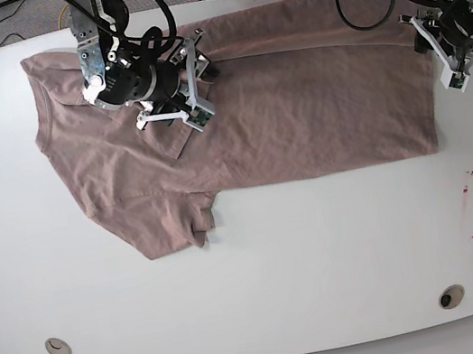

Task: Fold the T-shirt properly
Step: 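Lower the open right gripper onto the shirt near the sleeve, then close the right gripper on the shirt fabric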

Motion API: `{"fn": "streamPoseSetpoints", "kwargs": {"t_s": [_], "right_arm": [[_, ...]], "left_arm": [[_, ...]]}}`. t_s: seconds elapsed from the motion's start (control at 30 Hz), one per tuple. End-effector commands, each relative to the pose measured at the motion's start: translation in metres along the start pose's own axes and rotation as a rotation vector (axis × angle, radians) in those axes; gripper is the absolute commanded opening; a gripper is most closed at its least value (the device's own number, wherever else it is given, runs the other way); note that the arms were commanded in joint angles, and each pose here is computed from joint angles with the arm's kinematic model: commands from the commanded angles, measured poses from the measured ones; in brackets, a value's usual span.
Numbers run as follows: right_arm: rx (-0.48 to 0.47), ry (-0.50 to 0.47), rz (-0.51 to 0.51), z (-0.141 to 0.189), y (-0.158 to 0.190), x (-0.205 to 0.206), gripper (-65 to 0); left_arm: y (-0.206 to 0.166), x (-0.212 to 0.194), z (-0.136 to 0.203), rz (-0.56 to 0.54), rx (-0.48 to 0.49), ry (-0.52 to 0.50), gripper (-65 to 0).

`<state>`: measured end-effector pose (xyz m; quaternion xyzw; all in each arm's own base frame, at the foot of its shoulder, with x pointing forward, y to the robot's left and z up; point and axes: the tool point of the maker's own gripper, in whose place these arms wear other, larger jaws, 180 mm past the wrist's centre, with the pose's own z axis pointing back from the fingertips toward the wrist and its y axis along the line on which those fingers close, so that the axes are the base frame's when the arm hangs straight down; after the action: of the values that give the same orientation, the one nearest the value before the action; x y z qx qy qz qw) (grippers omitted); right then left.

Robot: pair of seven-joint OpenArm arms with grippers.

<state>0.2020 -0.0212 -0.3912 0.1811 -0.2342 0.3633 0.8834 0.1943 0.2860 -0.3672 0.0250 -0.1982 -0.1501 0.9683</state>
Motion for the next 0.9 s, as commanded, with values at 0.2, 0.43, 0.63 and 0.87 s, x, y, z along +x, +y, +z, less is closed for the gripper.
{"fn": "streamPoseSetpoints", "kwargs": {"t_s": [0.2,0.43,0.63,0.87], "right_arm": [[-0.017,-0.040,0.011,-0.007,-0.005,0.008,-33.1],[-0.014,-0.030,0.004,-0.011,-0.009,0.000,-48.7],[-0.011,-0.027,0.001,-0.013,-0.010,-0.004,-61.5],[-0.027,-0.068,0.022,-0.003,-0.010,0.009,-61.7]], "left_arm": [[0.006,0.008,0.005,-0.013,0.020,-0.024,-40.8],[0.007,0.007,0.006,-0.011,0.022,-0.025,-40.8],[0.007,0.007,0.006,-0.011,0.022,-0.025,-40.8],[0.007,0.008,0.005,-0.012,0.021,-0.024,-40.8]]}}
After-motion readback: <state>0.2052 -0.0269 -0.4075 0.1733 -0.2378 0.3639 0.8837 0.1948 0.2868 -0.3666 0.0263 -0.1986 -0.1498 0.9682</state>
